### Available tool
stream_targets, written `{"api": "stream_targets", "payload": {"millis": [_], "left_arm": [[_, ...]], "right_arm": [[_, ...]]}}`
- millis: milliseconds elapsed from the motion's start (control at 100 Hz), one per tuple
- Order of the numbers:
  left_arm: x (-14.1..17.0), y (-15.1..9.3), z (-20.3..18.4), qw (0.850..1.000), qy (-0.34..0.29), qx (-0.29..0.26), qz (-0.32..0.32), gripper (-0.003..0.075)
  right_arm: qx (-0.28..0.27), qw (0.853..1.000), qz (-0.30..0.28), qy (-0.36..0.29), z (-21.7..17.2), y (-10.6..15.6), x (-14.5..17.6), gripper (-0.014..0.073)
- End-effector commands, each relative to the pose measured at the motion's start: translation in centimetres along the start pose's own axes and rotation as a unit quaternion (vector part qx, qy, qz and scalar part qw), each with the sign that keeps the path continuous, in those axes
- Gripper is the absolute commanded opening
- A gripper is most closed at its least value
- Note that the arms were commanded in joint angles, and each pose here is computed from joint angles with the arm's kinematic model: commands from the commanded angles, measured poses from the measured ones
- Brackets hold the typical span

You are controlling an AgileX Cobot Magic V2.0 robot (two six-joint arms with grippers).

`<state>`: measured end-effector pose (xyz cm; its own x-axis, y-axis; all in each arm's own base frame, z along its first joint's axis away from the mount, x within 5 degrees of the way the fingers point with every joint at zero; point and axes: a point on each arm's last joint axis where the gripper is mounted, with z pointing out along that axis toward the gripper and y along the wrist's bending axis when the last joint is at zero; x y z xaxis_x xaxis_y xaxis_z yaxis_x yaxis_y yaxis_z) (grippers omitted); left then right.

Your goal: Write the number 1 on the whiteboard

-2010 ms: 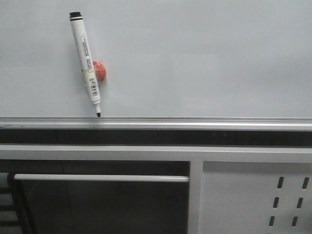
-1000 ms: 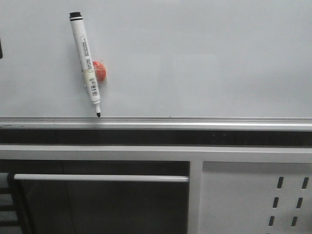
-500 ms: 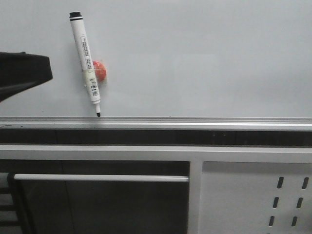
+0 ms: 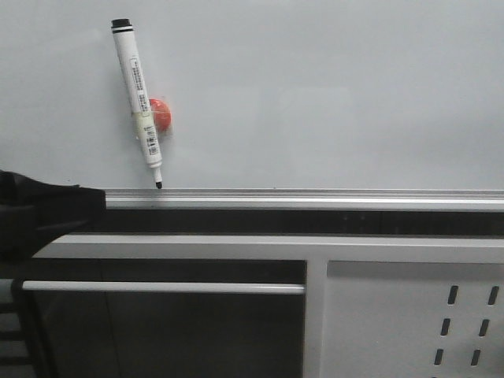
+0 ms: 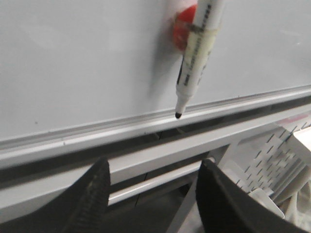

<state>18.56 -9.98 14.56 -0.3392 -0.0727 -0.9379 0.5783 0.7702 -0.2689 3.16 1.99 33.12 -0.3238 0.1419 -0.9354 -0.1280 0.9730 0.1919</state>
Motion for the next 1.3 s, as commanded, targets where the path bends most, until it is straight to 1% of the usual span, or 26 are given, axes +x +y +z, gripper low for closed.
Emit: {"api": "stream_targets", "payload": {"millis": [0,190,420,510,630,800,1190,1240,1290], "left_arm": [[-3.3,-0.9,0.3,0.989,-0.138,0.045,0.01,0.0358],[-4.5,-1.4,1.5,0.985,-0.162,0.058,0.017,0.0358],[-3.7,-1.7,2.9,0.987,-0.143,0.071,0.015,0.0358],[-3.9,-2.1,3.2,0.986,-0.146,0.077,0.015,0.0358],[-4.3,-2.1,3.5,0.985,-0.159,0.07,0.011,0.0358],[-4.9,-2.3,4.0,0.982,-0.169,0.078,0.016,0.0358],[-5.2,-2.0,5.2,0.982,-0.175,0.073,0.015,0.0358],[-5.3,-1.9,5.2,0.982,-0.176,0.073,0.015,0.0353],[-5.3,-1.9,5.3,0.982,-0.176,0.073,0.015,0.032]], "right_arm": [[-0.002,0.999,0.0,-0.042,-0.2,0.2,-1.5,-0.0076],[-0.002,0.999,0.0,-0.042,-0.2,0.2,-1.6,-0.0076],[-0.002,0.999,0.0,-0.043,-0.2,0.2,-1.6,-0.0076],[-0.002,0.999,0.0,-0.043,-0.2,0.2,-1.6,-0.0076],[-0.002,0.999,0.0,-0.043,-0.2,0.2,-1.6,-0.0076],[-0.002,0.999,0.0,-0.043,-0.2,0.2,-1.6,-0.0076],[-0.001,0.999,0.0,-0.046,-0.2,0.2,-1.6,-0.0076],[-0.001,0.999,0.0,-0.046,-0.2,0.2,-1.6,-0.0076],[-0.001,0.999,0.0,-0.046,-0.2,0.2,-1.6,-0.0076]]}}
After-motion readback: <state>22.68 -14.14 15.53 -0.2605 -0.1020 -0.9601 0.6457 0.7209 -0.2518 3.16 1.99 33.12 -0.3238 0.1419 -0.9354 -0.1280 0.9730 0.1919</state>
